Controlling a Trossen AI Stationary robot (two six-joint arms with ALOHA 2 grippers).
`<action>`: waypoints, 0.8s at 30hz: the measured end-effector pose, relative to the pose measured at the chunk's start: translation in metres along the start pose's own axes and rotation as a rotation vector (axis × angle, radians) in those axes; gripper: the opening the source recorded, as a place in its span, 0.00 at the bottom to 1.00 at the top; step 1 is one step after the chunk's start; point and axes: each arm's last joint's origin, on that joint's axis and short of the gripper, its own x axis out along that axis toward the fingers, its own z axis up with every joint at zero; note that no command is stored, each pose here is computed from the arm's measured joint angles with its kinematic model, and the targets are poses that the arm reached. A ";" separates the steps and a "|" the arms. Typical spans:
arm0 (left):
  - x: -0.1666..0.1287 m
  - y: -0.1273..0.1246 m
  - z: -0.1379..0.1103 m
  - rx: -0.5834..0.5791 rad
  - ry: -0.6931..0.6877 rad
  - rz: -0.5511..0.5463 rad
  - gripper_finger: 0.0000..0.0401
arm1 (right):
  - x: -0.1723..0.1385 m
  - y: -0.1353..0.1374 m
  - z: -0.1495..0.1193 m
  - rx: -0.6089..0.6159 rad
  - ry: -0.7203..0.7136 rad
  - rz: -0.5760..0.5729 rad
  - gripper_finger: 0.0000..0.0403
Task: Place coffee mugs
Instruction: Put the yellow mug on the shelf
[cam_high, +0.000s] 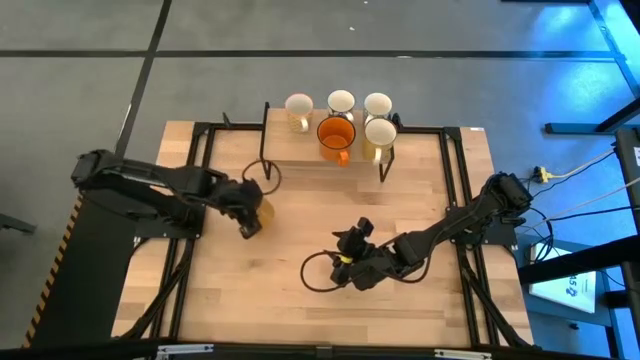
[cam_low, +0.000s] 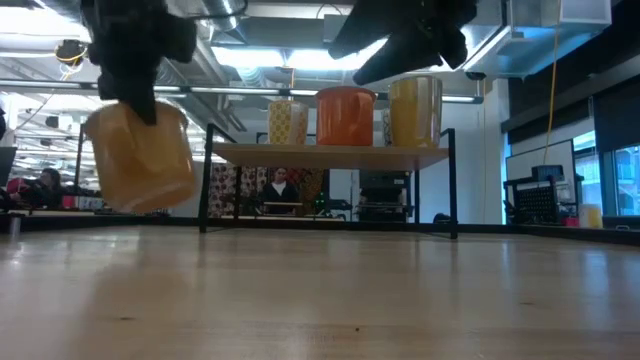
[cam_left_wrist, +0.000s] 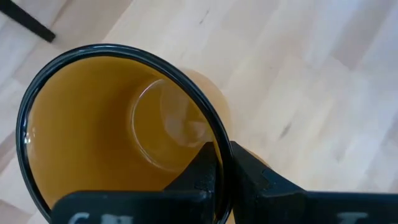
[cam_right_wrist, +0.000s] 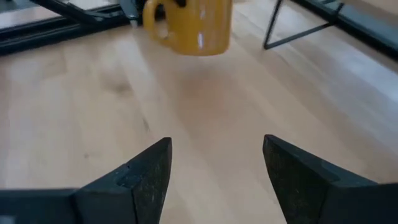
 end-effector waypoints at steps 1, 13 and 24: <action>0.005 -0.002 0.001 0.002 0.007 0.013 0.04 | 0.000 -0.001 -0.001 -0.011 -0.003 -0.013 0.59; 0.052 -0.026 0.014 0.032 -0.012 0.039 0.04 | 0.000 -0.001 -0.001 -0.010 -0.004 -0.020 0.59; 0.058 -0.033 0.015 0.089 -0.032 0.002 0.14 | 0.001 -0.001 -0.001 0.002 -0.006 -0.017 0.59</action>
